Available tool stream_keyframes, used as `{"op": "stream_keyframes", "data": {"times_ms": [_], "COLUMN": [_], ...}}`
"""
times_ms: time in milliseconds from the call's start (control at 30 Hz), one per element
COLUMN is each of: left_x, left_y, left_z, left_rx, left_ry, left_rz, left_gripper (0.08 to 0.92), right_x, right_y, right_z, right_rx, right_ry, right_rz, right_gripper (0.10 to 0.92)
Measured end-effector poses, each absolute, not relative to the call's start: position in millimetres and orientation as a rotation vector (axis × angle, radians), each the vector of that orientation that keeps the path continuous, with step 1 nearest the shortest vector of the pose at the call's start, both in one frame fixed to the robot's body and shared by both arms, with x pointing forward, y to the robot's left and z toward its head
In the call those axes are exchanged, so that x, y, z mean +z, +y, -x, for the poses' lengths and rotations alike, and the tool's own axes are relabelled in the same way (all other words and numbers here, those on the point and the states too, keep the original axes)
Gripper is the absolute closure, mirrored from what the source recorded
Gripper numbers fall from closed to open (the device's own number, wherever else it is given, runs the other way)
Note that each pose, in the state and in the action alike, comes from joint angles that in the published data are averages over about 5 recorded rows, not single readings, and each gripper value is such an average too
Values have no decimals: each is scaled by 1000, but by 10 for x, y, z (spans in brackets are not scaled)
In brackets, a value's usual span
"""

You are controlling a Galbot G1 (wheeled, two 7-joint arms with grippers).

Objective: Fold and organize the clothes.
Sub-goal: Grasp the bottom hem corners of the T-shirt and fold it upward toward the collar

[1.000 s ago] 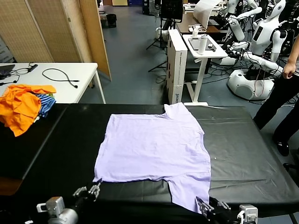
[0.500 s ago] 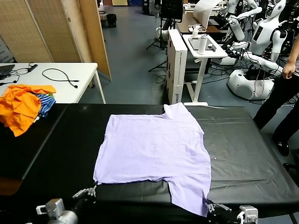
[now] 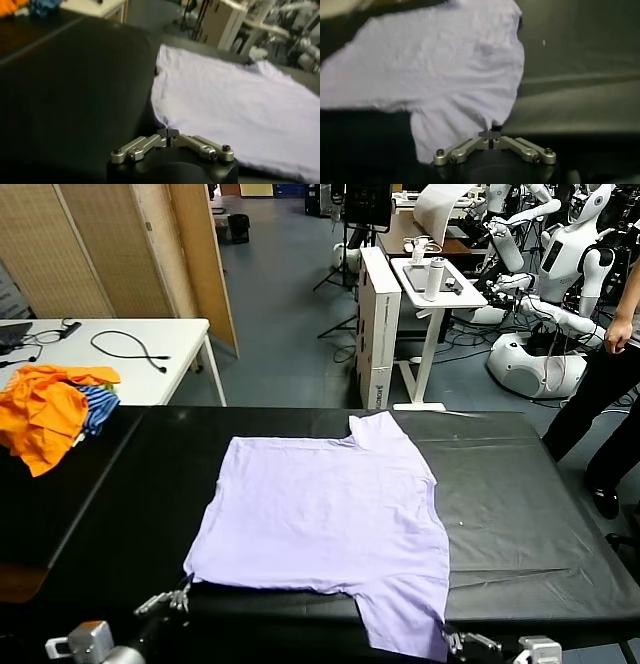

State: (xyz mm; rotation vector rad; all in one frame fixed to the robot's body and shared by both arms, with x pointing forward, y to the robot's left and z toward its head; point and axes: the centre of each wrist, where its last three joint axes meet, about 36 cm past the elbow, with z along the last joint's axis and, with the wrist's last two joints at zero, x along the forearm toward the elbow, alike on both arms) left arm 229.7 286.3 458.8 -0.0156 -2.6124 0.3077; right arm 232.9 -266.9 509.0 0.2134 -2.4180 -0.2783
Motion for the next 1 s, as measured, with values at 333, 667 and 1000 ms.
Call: {"op": "stream_keyframes", "data": {"times_ms": [333,667,1000], "left_x": [4524,4428,4247], "left_y": [2911,2932,3028], "left_z": [-2683,-3025,-3348], "left_rx": [280,276,236], "left_ry": [-2739,-2777,-2769], "left_rz": [19,51,71], "left_gripper": [844,844,844], "right_x": [5039,4782,4587], "right_y": [-2721,-2691,-2560], "right_z": [-2982,-3583,-3913], "right_rx": [-295,-284,-291], "right_ry": [-2556,-2601,-2615], "right_rz": [-245,-247,-249], "right_gripper": [879,879,879]}}
